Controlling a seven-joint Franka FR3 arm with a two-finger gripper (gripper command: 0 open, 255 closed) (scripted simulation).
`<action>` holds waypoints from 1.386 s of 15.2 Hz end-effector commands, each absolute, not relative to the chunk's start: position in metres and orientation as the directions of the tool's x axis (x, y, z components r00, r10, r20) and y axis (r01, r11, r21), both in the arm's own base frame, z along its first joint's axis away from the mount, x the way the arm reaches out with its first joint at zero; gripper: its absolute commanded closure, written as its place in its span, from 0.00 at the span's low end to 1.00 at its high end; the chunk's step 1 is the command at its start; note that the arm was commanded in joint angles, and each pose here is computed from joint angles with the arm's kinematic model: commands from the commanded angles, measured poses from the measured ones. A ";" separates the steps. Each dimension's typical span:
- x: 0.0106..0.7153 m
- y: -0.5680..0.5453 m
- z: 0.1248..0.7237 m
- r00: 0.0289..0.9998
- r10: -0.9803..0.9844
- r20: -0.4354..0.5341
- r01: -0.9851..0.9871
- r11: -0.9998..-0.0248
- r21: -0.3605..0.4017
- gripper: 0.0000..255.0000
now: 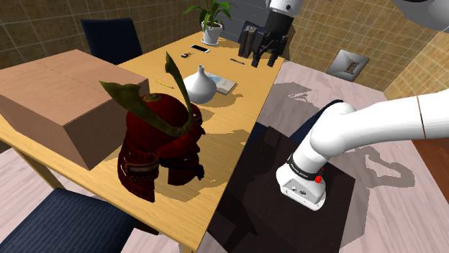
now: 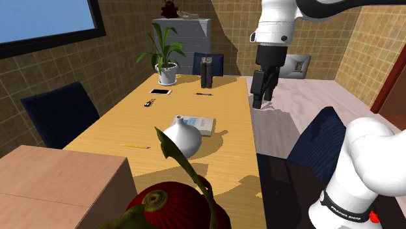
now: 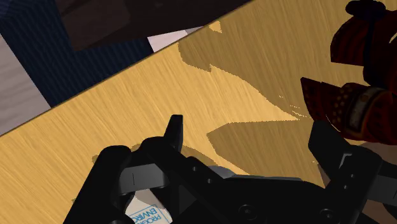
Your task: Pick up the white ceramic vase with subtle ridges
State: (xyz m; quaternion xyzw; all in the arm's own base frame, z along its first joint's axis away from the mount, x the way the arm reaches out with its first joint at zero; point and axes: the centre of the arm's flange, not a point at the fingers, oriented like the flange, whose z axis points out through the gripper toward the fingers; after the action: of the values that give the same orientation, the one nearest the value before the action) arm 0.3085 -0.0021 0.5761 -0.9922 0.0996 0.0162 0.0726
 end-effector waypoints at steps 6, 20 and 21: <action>0.369 -0.003 0.552 0.976 -0.213 -0.040 -0.217 -0.968 -0.125 0.00; 0.537 -0.013 0.484 0.964 -0.263 -0.021 -0.264 -0.961 -0.081 0.00; 0.549 -0.014 0.479 0.964 -0.267 -0.019 -0.268 -0.960 -0.078 0.00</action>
State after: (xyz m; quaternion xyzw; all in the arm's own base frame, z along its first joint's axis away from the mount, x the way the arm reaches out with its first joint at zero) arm 0.5365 -0.0149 0.4856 -0.9902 0.1332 0.0049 0.0414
